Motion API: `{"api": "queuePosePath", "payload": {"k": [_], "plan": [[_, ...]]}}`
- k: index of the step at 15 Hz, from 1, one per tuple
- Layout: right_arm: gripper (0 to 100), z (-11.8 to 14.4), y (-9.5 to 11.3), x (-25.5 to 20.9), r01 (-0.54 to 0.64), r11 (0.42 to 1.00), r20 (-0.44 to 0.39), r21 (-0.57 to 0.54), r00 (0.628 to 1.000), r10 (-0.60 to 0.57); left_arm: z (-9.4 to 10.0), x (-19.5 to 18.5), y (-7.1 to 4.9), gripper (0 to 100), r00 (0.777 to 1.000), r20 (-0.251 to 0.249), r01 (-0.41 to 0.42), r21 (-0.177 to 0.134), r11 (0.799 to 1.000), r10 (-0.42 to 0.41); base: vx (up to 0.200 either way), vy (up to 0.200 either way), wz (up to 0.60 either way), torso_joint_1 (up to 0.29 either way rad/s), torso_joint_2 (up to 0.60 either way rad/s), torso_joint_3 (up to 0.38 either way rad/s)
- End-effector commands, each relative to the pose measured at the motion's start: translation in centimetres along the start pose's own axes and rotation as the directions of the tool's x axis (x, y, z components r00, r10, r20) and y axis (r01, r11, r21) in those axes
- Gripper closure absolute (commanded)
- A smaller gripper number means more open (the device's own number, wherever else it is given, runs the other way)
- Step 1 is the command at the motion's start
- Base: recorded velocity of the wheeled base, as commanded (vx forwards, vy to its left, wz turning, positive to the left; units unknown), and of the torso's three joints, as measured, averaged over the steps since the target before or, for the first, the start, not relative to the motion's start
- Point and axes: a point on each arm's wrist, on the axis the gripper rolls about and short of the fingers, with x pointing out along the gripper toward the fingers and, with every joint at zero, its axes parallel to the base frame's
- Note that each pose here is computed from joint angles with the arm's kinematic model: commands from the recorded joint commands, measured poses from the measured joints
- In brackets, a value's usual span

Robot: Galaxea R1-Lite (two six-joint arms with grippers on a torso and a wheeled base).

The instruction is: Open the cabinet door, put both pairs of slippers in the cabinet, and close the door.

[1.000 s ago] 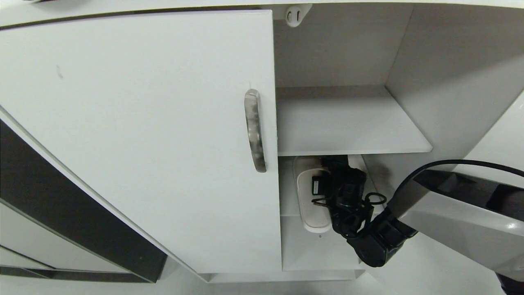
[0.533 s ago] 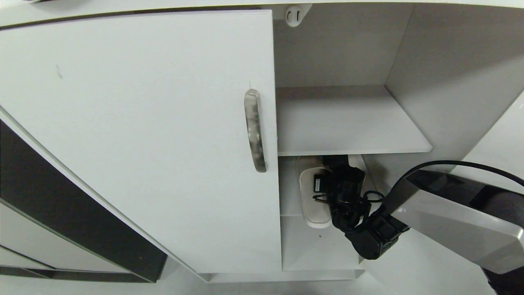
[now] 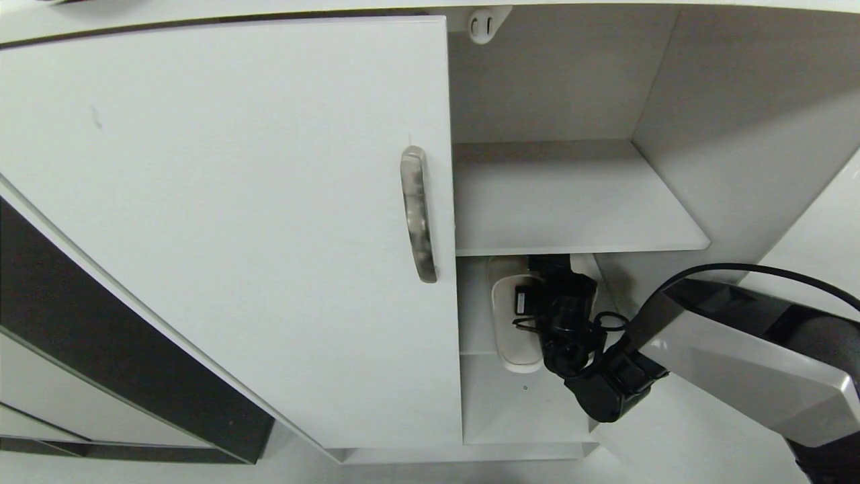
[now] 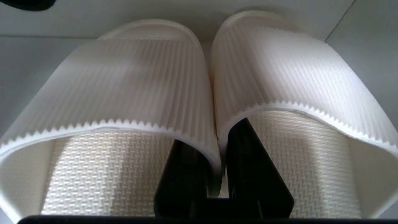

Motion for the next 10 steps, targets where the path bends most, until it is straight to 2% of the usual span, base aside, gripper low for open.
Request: {"api": "queuePosePath", "payload": {"k": [1, 6, 9, 10], "plan": [[0, -0.2, 0.0, 0.0, 0.0, 1.0, -0.003, -0.002, 1.0, 0.0, 0.0, 0.0, 0.0, 100, 1.0, -0.002, -0.001, 0.0, 1.0, 0.001, 0.0, 0.0, 0.0, 0.0, 0.0, 0.0], [0, 0.3, -0.6, -1.8, -0.013, 1.0, -0.027, -0.023, 1.0, 0.013, 0.0, 0.0, 0.0, 100, 1.0, -0.002, -0.001, 0.0, 1.0, 0.001, 0.0, 0.0, 0.0, 0.0, 0.0, 0.0], [0, 1.8, -1.0, -5.3, -0.055, 0.998, -0.014, -0.013, 0.998, 0.055, 0.0, 0.0, 0.0, 100, 1.0, -0.002, -0.001, 0.0, 1.0, 0.001, 0.0, 0.0, 0.0, 0.0, 0.0, 0.0], [0, 2.1, -1.3, -8.1, -0.093, 0.995, -0.026, -0.024, 0.995, 0.092, 0.0, 0.0, 0.0, 100, 1.0, -0.002, -0.001, 0.0, 1.0, 0.001, 0.0, 0.0, 0.0, 0.0, 0.0, 0.0]]}}
